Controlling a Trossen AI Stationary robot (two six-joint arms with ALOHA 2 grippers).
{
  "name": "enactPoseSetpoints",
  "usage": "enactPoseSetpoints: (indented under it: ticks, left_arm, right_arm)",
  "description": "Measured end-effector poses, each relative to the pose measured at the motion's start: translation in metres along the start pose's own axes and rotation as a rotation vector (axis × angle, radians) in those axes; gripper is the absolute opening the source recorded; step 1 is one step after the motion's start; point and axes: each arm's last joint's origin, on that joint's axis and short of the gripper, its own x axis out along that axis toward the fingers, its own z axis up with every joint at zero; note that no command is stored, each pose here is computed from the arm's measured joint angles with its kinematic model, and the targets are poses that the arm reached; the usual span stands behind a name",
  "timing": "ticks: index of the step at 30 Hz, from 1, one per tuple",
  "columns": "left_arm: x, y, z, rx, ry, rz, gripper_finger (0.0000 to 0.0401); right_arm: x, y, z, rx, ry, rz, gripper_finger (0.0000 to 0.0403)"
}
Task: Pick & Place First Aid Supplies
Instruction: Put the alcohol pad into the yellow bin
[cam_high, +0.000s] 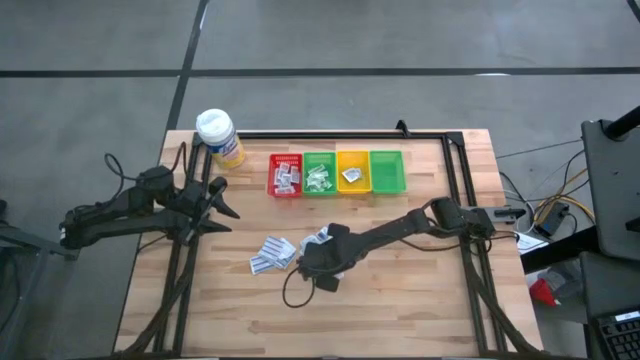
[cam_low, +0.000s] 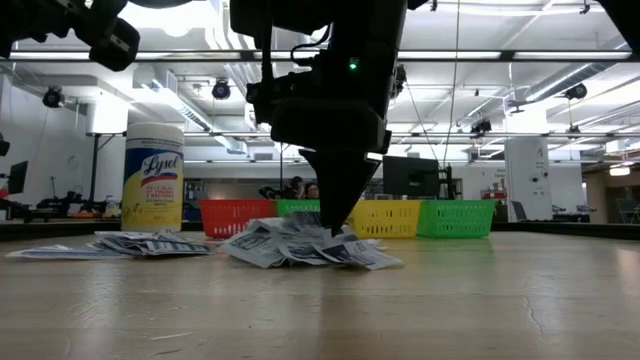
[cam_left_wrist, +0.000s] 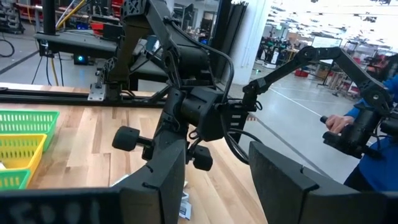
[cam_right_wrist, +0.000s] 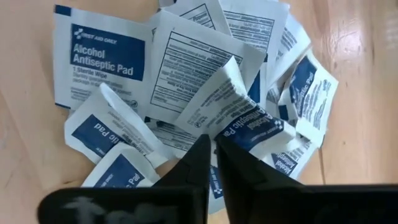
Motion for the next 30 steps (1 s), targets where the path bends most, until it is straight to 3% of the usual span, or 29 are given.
enactPoseSetpoints:
  ticks: [12,24,30]
  left_arm:
    - [0.0,0.0,0.0,0.003,0.0,0.0,0.0175]
    - [0.0,0.0,0.0,0.003,0.0,0.0,0.0175]
    - [0.0,0.0,0.001,0.007,-0.006,-0.001,0.0175]
  right_arm:
    - [0.0,0.0,-0.003,-0.012,0.023,-0.008,0.0118]
    - [-0.025,-0.003,-0.002,0.001,-0.018,0.017,0.0104]
    - [-0.036,-0.001,0.006,0.01,-0.118,0.073,0.0101]
